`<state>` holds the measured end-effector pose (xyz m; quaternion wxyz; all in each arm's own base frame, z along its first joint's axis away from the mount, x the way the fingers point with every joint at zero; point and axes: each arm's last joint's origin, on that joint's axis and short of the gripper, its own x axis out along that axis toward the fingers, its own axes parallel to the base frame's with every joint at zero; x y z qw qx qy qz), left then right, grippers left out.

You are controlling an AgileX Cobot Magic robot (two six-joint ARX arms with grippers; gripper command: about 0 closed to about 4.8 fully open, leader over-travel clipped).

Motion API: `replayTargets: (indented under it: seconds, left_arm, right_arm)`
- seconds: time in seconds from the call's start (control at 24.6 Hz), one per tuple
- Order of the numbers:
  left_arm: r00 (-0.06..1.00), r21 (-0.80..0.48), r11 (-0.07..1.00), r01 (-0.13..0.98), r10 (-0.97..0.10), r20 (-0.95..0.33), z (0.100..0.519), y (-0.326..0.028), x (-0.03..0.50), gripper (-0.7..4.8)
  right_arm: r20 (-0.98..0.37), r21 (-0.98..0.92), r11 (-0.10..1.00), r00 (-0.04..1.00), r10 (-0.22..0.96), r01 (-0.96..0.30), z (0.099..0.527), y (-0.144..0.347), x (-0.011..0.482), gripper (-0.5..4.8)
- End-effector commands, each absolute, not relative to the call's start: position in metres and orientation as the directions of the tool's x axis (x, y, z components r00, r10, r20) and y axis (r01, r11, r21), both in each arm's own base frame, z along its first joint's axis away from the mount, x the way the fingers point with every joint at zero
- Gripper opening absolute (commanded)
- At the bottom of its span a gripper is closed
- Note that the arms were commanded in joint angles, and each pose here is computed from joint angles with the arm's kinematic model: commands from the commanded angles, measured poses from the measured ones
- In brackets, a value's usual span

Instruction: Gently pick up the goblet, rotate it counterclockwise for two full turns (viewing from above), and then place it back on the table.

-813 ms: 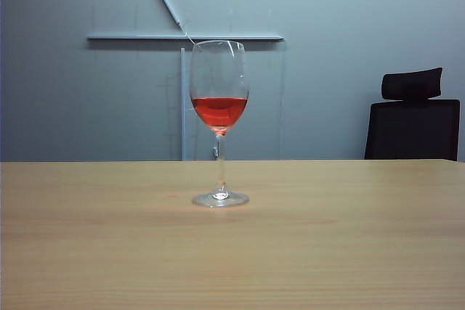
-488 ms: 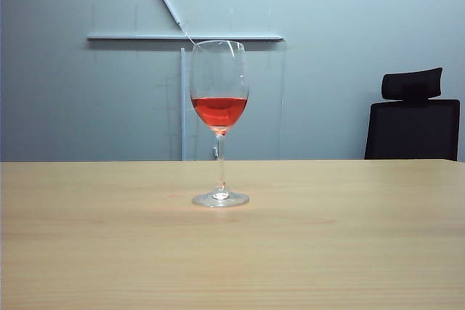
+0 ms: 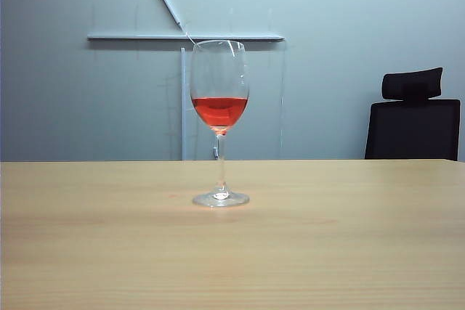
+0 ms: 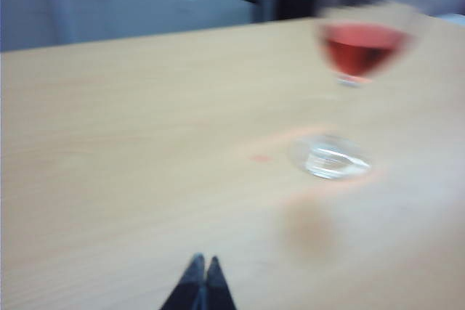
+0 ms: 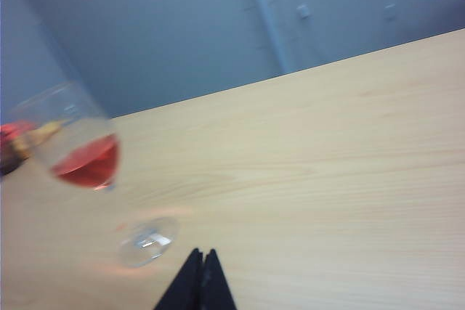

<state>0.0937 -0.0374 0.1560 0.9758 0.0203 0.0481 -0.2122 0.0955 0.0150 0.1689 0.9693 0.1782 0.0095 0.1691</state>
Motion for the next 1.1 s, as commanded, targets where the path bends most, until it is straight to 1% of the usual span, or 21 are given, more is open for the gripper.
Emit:
replayTargets:
  seconds: [0.04,0.16,0.2,0.33,0.37,0.41,0.49,0.57,0.61,0.81,0.89,0.98,1.1]
  left_arm:
    - [0.855,0.018,0.859,0.511,-0.506,-0.116,0.156,-0.048,0.091,-0.05]
    - [0.822,0.017,0.828,0.560,-0.553,-0.136,0.154,-0.053,0.089,-0.05]
    - [0.819,0.017,0.825,0.564,-0.557,-0.137,0.154,-0.054,0.089,-0.05]
    - [0.822,0.017,0.828,0.560,-0.553,-0.135,0.154,-0.054,0.089,-0.05]
    - [0.822,0.017,0.828,0.560,-0.553,-0.136,0.154,-0.054,0.089,-0.05]
    - [0.822,0.017,0.828,0.560,-0.553,-0.136,0.154,-0.054,0.089,-0.05]
    - [0.822,0.017,0.828,0.560,-0.553,-0.136,0.154,-0.054,0.089,-0.05]
    - [0.822,0.017,0.828,0.560,-0.553,-0.135,0.154,-0.054,0.089,-0.05]
    - [0.822,0.017,0.829,0.560,-0.552,-0.136,0.154,-0.054,0.089,-0.05]
    - [0.823,0.018,0.829,0.559,-0.552,-0.133,0.155,-0.053,0.088,-0.05]
    - [0.824,0.018,0.830,0.558,-0.552,-0.126,0.155,-0.053,0.088,-0.05]
    - [0.827,0.019,0.832,0.555,-0.549,-0.123,0.155,-0.053,0.088,-0.05]
    - [0.830,0.019,0.834,0.551,-0.545,-0.123,0.156,-0.053,0.088,-0.05]
  right_arm:
    - [0.068,0.350,0.855,0.921,0.383,-0.382,0.177,0.022,0.093,-0.05]
    - [0.058,0.352,0.845,0.910,0.410,-0.403,0.184,0.030,0.093,0.00]
    - [0.051,0.350,0.844,0.908,0.416,-0.407,0.187,0.033,0.094,0.13]
    - [0.045,0.307,0.849,0.898,0.438,-0.429,0.194,0.046,0.102,1.67]
    - [0.044,0.283,0.850,0.891,0.452,-0.445,0.196,0.051,0.105,2.07]
    - [0.038,0.250,0.849,0.881,0.472,-0.466,0.198,0.058,0.110,2.42]
    - [0.021,0.190,0.847,0.865,0.502,-0.496,0.200,0.071,0.121,2.86]
    - [0.001,0.095,0.840,0.844,0.537,-0.534,0.203,0.089,0.135,3.55]
    - [0.004,0.023,0.820,0.821,0.572,-0.572,0.205,0.111,0.153,3.93]
    - [0.036,-0.003,0.804,0.803,0.595,-0.595,0.193,0.159,0.206,3.92]
    - [0.022,-0.002,0.800,0.800,0.600,-0.600,0.183,0.173,0.224,3.92]
    - [-0.031,-0.001,0.782,0.781,0.623,-0.624,0.161,0.192,0.247,3.91]
    - [-0.055,0.000,0.773,0.771,0.634,-0.635,0.150,0.202,0.259,3.91]
